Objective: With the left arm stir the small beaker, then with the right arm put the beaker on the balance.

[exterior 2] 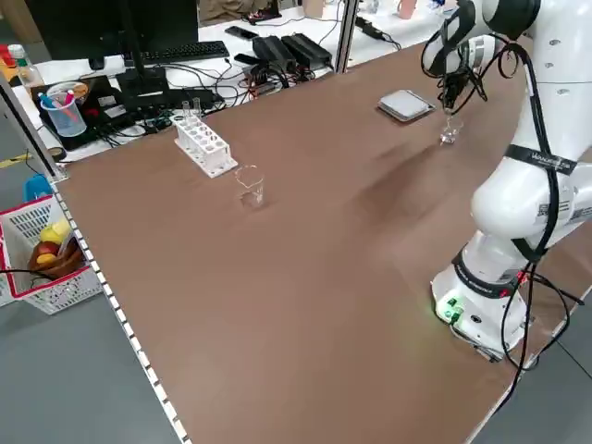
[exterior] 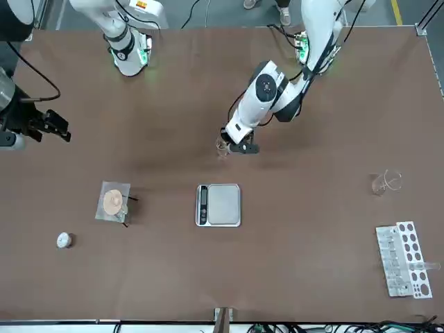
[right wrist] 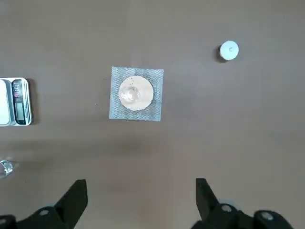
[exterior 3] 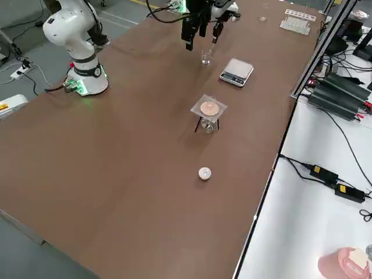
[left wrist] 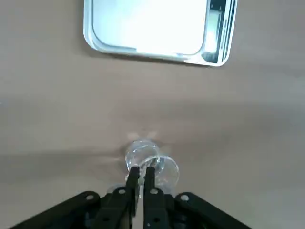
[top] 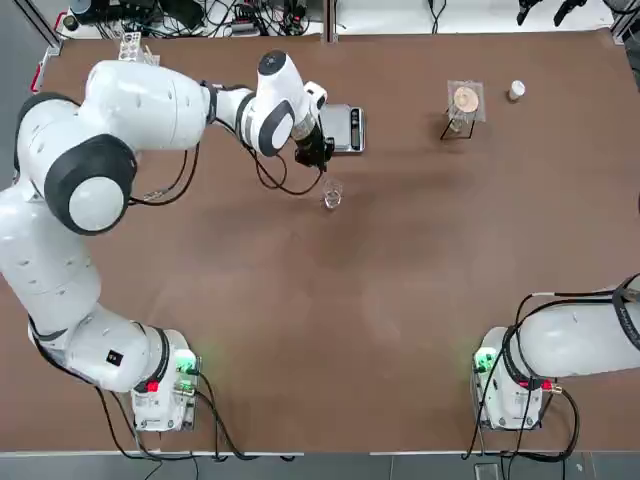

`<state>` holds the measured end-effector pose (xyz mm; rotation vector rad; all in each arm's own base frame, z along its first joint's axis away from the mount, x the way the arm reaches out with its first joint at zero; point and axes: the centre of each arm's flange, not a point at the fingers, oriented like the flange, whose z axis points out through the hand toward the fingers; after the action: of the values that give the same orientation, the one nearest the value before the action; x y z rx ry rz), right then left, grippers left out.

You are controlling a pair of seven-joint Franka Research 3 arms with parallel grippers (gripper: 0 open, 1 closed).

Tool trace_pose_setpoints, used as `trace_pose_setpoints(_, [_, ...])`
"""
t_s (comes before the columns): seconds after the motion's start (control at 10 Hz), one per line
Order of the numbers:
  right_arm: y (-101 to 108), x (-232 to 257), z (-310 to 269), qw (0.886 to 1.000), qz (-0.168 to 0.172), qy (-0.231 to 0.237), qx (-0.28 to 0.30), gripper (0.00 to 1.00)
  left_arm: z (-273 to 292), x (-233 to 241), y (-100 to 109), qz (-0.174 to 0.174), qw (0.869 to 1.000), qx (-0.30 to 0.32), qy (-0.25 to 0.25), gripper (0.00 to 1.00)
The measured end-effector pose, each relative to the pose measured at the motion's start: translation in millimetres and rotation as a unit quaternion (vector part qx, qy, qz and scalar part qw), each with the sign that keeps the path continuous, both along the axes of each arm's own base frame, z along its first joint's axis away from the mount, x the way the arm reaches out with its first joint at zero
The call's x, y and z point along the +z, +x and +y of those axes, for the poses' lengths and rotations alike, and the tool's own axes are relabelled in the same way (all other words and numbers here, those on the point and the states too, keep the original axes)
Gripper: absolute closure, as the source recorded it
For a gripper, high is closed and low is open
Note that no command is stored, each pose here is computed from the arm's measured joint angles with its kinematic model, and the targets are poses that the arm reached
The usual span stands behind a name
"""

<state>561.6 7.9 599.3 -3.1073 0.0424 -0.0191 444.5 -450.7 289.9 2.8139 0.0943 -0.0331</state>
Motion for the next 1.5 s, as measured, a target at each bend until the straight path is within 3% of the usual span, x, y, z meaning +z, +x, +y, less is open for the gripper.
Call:
trace_pose_setpoints(0.4, [0.0,0.0,-0.1,1.000,0.000,0.000,0.000,0.00,-6.9,15.9,0.1,-0.010,1.000,0.013,-0.004,0.93])
trace_pose_setpoints(0.8, [0.0,0.0,0.0,1.000,0.000,0.000,0.000,0.00,-17.9,22.5,-15.5,-0.034,0.998,0.027,0.039,0.93])
trace_pose_setpoints(1.2, [0.0,0.0,-0.1,1.000,0.000,0.000,0.000,0.00,-18.6,36.8,-12.9,-0.018,0.997,0.032,0.071,0.93])
trace_pose_setpoints(1.5, [0.1,0.1,-2.3,1.000,-0.001,-0.006,0.000,0.00,-33.5,39.2,-29.7,-0.013,0.996,0.049,0.078,0.93])
